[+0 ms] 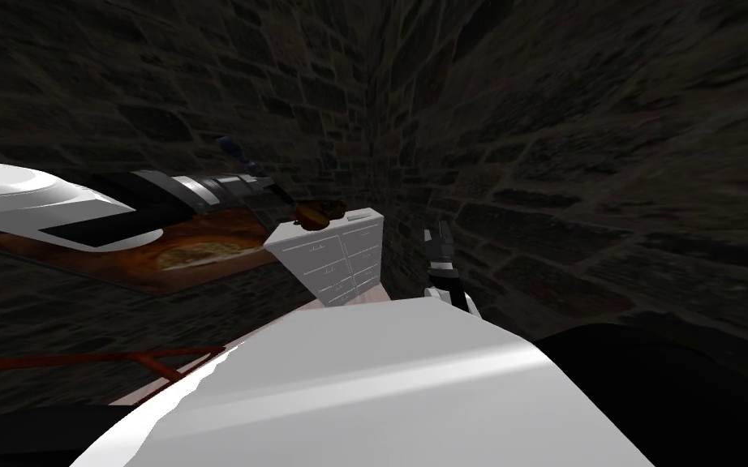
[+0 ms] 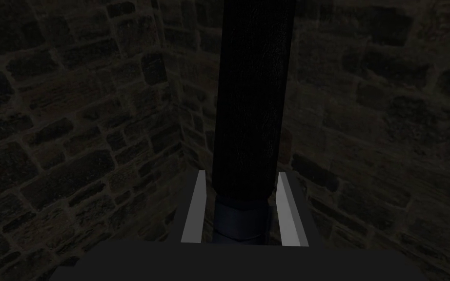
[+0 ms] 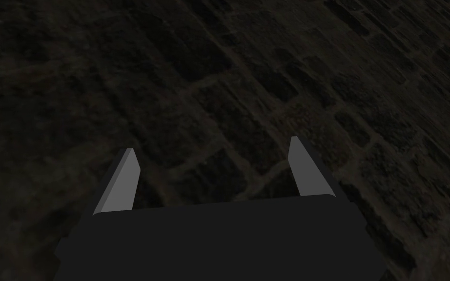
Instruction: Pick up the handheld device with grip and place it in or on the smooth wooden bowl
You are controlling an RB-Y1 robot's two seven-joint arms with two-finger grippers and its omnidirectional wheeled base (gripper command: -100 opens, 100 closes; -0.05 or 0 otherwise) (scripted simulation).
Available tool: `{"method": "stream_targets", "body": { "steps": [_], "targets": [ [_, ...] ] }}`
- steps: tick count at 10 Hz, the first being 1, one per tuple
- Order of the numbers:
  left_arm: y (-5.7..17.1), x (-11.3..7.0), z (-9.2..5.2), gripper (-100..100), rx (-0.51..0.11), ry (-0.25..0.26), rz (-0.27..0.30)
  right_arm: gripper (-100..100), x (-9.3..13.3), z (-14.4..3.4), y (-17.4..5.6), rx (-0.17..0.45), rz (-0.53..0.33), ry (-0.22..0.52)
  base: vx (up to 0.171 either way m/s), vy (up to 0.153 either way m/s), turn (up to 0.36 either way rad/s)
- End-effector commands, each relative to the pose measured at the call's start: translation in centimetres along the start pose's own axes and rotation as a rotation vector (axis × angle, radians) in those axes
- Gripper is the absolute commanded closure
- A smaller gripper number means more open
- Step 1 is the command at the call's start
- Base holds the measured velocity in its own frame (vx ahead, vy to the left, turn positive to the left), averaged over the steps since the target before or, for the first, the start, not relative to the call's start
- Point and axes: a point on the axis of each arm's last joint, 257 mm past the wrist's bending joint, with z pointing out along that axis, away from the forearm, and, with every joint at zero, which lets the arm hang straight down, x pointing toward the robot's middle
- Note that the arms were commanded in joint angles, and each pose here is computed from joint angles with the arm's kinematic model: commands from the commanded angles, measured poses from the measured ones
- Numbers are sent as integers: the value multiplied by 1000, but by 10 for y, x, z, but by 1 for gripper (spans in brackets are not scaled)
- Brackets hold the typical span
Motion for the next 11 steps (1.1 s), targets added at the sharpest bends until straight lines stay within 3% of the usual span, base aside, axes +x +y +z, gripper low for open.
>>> {"method": "stream_targets", "body": {
  "steps": [1, 2, 6, 7, 8, 9, 11],
  "targets": [
    [0, 0, 0, 100, 0, 0, 0, 0, 0, 0, 0, 0, 0, 0, 40, -17, 4],
    [0, 0, 0, -100, -2, -1, -3, 0, 0, 0, 0, 0, 0, 0, 2, -7, 3],
    [0, -1, 0, -100, -1, -1, -2, 0, 0, 0, 0, 0, 0, 0, 0, 0, 0],
    [0, -1, 0, 0, -1, -1, -2, 0, 0, 0, 0, 0, 0, 0, 0, 0, 0],
    [-10, -16, 10, -100, 2, -16, 1, 0, 0, 0, 0, 0, 0, 0, -25, 49, 93],
    [-20, -29, 17, -100, 6, -31, -7, 0, 0, 0, 0, 0, 0, 0, -40, 93, 133],
    [-28, -30, 24, -100, 16, -22, 14, 0, 0, 0, 0, 0, 0, 0, -25, 72, 14]
  ]
}}
